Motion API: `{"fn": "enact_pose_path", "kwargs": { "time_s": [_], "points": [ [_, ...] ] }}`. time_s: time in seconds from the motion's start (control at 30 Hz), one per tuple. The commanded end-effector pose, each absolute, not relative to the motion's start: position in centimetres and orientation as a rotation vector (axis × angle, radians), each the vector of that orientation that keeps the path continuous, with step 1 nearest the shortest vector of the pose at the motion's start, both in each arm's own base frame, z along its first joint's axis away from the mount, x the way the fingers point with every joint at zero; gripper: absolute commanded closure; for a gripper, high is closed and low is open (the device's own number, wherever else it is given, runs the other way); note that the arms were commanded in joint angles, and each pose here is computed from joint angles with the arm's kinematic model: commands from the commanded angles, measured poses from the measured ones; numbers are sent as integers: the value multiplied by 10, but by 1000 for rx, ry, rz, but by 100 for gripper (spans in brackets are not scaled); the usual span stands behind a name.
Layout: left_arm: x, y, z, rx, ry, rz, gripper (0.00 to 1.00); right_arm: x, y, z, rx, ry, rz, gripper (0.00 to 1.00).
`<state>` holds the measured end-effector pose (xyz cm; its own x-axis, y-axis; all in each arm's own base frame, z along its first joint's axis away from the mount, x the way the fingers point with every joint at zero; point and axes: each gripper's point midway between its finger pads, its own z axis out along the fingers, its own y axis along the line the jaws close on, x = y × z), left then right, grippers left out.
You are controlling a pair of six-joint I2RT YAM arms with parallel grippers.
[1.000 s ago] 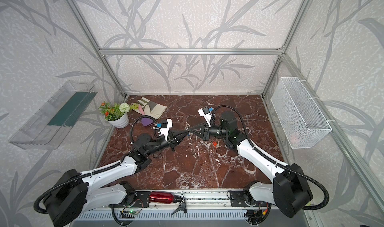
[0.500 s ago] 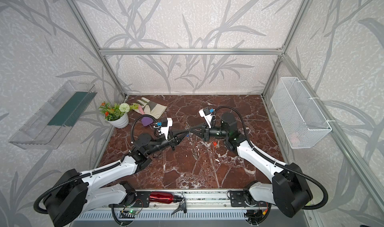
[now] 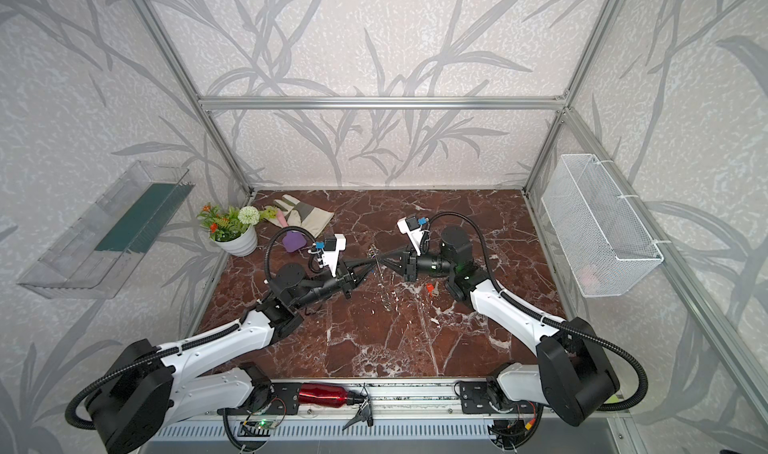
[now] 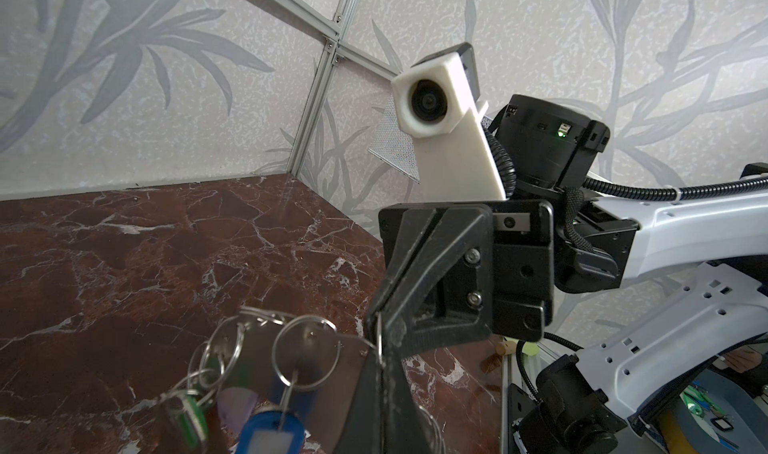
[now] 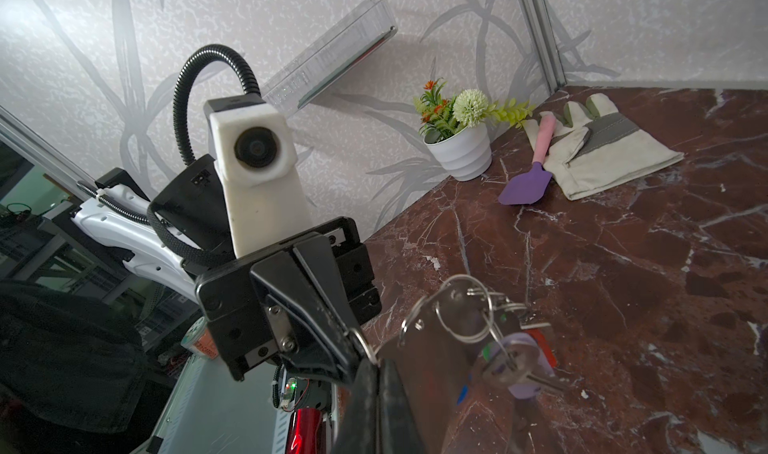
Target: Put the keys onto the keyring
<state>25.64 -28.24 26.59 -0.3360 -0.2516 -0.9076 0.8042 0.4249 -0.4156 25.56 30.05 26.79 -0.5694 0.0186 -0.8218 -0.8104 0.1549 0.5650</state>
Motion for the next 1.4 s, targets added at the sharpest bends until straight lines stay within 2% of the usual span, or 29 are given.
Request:
{"fn": "enact_pose_path", "kwargs": {
  "time_s": [0.0,0.07,0.17,0.3,0.6,0.87,0.93,1.37],
  "points": [
    [266,-278,285,482,1492,-1104,100,257,298,277,-731,1752,1465,79],
    [268,-278,284,515,1481,-1061,100,267,290,272,-641,1854,1382,79],
    [265,-285,280,623,1439,-998,100,283,265,268,-408,2049,1230,62],
    [264,-288,271,698,1346,-868,100,282,235,265,-179,2262,1079,61],
    [268,-309,251,899,1218,-635,100,280,212,250,276,2464,1016,57],
    [272,-324,232,990,1206,-554,100,283,225,225,516,2614,968,57],
    [273,-324,230,995,1207,-536,100,282,230,219,557,2651,969,62],
    [268,-329,215,1053,1216,-488,100,276,263,200,614,2756,1015,69]
  ]
}}
